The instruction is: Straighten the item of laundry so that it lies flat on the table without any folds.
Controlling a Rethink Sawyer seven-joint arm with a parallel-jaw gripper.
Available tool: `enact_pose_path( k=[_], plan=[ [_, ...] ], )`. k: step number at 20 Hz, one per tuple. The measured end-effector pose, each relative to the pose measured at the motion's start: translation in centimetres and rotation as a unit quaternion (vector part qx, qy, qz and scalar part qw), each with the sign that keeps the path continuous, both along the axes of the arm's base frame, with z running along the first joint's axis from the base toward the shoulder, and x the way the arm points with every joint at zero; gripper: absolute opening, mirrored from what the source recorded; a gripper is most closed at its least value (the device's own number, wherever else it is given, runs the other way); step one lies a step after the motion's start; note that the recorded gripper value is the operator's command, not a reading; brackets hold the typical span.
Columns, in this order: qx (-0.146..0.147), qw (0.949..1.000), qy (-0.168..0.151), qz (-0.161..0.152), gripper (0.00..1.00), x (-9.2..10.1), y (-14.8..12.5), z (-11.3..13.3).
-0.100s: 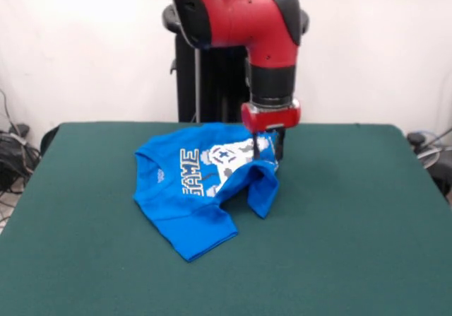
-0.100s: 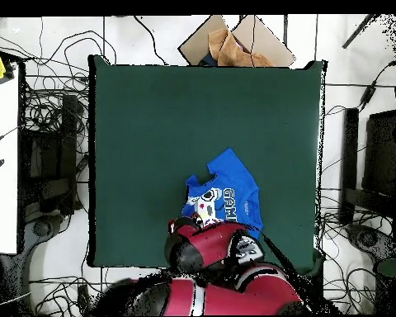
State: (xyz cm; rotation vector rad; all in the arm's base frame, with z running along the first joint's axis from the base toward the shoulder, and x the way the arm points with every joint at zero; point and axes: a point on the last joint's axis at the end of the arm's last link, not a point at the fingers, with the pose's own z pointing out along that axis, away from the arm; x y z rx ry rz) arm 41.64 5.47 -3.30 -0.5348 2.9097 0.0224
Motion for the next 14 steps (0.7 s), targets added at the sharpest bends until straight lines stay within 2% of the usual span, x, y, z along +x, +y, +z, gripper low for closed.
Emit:
enact_pose_path(
  k=[4,8,14],
  plan=[
    [0.000,0.9997,-0.021,0.009,0.00,-0.1,0.1,-0.8],
    [-0.027,0.9995,-0.015,0.003,0.00,-0.9,-1.7,-1.7],
    [-0.038,0.9991,-0.015,-0.007,0.00,-0.5,-3.0,-1.2]
  ],
)
